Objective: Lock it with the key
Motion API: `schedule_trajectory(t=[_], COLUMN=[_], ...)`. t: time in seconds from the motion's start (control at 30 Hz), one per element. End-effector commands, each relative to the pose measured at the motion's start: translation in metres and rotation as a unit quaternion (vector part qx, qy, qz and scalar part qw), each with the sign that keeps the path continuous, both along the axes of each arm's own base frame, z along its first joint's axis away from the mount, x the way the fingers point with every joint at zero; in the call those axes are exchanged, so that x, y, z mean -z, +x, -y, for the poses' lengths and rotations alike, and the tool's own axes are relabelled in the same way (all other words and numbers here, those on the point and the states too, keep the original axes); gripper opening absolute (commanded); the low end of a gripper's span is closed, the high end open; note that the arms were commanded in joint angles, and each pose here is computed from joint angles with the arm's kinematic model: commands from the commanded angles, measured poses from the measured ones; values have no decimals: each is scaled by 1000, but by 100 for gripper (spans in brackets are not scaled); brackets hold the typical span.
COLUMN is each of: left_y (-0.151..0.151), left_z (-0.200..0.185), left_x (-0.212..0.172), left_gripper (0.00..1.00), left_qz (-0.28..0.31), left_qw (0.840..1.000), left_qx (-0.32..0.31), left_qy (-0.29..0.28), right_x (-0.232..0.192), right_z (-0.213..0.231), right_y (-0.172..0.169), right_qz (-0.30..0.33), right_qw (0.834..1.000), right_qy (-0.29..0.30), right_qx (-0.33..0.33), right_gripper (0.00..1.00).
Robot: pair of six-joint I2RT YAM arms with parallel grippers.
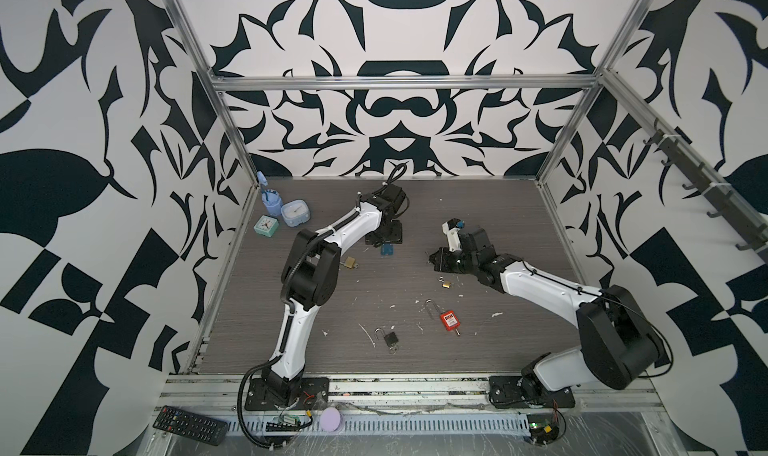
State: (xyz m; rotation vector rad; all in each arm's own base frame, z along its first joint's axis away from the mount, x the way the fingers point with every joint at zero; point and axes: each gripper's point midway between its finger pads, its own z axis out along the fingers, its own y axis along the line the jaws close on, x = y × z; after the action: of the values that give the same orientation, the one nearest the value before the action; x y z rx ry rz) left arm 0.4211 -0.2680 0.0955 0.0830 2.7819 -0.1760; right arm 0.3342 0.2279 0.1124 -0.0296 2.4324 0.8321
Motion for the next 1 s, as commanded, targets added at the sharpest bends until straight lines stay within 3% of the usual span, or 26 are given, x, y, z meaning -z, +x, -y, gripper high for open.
schedule_trajectory(t=[0.0,0.23,0.37,0.47,0.67,0.97], left_y=[3,-34,-74,-97,-114,-99], left_z=[-20,-95,-140,-155,-167,-152], left_x=[-91,-162,-172,-167,-148,-140], left_gripper=[74,77,87,95,99,100], left_qz=[101,264,347,375,366,337], left_qw=[995,959,926,913,915,928], left_qx=[-20,-100,-141,-146,-155,-142], left_qy=[-12,-8,-43,-73,-72,-64], right_x=[-26,-26,-11,1,24,42], right_z=[-12,-38,-57,-71,-82,-89], right_y=[19,40,51,60,74,85], right_qz=[23,-5,-46,-70,-101,-120], right_qw=[999,997,993,989,986,984], right_qy=[33,61,78,92,84,70], right_qx=[-7,-47,-78,-94,-107,-115], right_gripper=[0,0,0,0,0,0])
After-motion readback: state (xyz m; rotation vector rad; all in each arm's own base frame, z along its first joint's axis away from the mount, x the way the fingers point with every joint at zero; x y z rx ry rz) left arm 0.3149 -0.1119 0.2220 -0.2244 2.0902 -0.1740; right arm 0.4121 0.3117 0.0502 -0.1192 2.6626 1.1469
